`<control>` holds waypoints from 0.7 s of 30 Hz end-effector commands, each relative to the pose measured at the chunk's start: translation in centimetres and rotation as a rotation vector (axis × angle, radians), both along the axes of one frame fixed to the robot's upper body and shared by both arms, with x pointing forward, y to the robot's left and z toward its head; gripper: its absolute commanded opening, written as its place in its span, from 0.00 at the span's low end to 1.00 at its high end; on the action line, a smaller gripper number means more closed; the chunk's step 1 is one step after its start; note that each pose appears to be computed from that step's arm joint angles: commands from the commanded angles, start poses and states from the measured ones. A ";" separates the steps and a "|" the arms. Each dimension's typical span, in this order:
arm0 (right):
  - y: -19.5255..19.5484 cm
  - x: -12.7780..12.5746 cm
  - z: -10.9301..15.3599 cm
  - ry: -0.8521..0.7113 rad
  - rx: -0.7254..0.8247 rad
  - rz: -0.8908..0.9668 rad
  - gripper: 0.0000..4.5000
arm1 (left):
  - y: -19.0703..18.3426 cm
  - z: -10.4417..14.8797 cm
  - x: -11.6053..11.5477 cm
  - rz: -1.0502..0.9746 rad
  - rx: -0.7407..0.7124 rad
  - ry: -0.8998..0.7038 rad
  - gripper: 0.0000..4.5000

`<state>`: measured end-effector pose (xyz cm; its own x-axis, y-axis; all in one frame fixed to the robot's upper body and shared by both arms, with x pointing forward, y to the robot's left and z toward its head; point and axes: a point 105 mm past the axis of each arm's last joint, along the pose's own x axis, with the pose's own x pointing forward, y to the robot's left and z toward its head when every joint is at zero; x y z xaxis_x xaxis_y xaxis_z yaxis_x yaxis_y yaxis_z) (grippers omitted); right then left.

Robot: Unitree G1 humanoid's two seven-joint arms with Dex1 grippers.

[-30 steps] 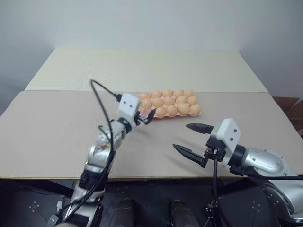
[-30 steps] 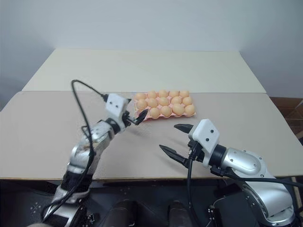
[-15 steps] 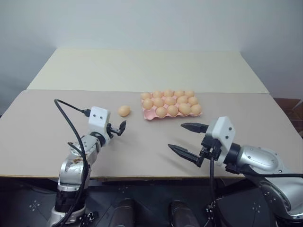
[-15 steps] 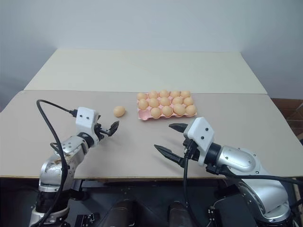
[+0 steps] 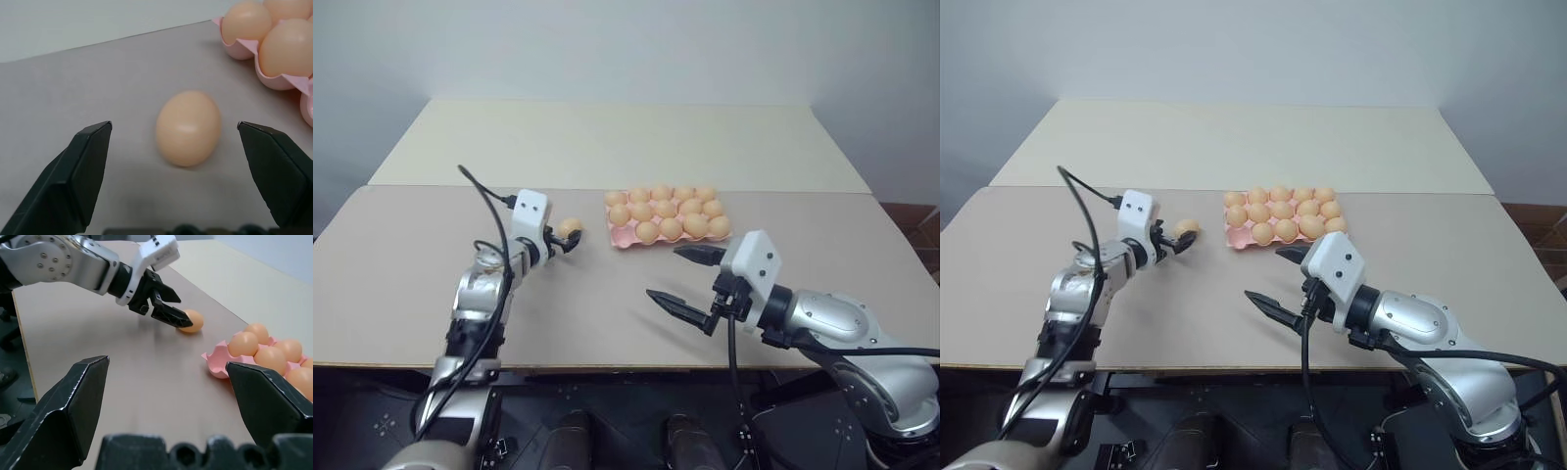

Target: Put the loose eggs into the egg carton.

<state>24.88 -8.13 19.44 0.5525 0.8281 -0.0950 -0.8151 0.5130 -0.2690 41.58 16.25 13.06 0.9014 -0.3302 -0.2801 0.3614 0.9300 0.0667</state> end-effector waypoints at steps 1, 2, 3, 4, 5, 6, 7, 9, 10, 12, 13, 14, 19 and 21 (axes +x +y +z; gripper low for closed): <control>0.4 -0.3 0.8 -0.044 0.003 0.017 1.00 | -0.9 1.1 1.0 -0.057 0.028 -0.038 0.99; 0.5 -0.3 0.8 -0.044 0.003 0.018 1.00 | -1.0 1.0 1.3 -0.059 0.035 -0.037 0.99; 0.5 -0.3 0.8 -0.045 0.003 0.018 1.00 | -1.1 1.0 1.5 -0.062 0.044 -0.037 0.93; 0.5 -0.4 0.8 -0.045 0.003 0.018 1.00 | -1.2 0.9 1.7 -0.063 0.054 -0.040 0.90; 0.5 -0.4 0.8 -0.046 0.003 0.017 1.00 | -1.2 0.9 1.9 -0.062 0.058 -0.042 0.86; 0.5 -0.4 0.8 -0.046 0.003 0.016 1.00 | -1.3 0.8 2.0 -0.064 0.059 -0.042 0.79; 0.5 -0.4 0.8 -0.046 0.004 0.015 1.00 | -1.4 0.8 2.1 -0.071 0.063 -0.041 0.72; 0.5 -0.4 0.8 -0.046 0.005 0.012 1.00 | -1.6 0.6 2.1 -0.076 0.067 -0.039 0.58; 0.4 -0.4 0.8 -0.046 0.005 0.009 1.00 | -1.7 0.5 2.0 -0.079 0.069 -0.037 0.50; 0.3 -0.3 0.9 -0.046 0.006 0.003 1.00 | -1.7 0.4 1.9 -0.081 0.067 -0.035 0.40; 0.2 -0.3 0.9 -0.046 0.006 0.002 1.00 | -1.8 0.4 1.8 -0.087 0.064 -0.039 0.39; 0.2 -0.3 0.9 -0.046 0.006 0.001 1.00 | -2.1 0.7 1.6 -0.094 0.060 -0.055 0.39; -0.1 -0.4 0.8 -0.042 0.003 -0.010 1.00 | -6.0 4.6 -0.6 -0.234 0.041 -0.225 0.38; -0.3 -0.4 0.8 -0.035 0.000 -0.014 1.00 | -8.0 5.6 -1.6 -0.307 0.033 -0.257 0.38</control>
<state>24.87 -8.17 19.13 0.5596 0.8224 -0.1027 -0.8124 0.5198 -0.2642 40.89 10.33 15.83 0.8406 -0.5206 -0.1497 0.5407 0.8230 0.1742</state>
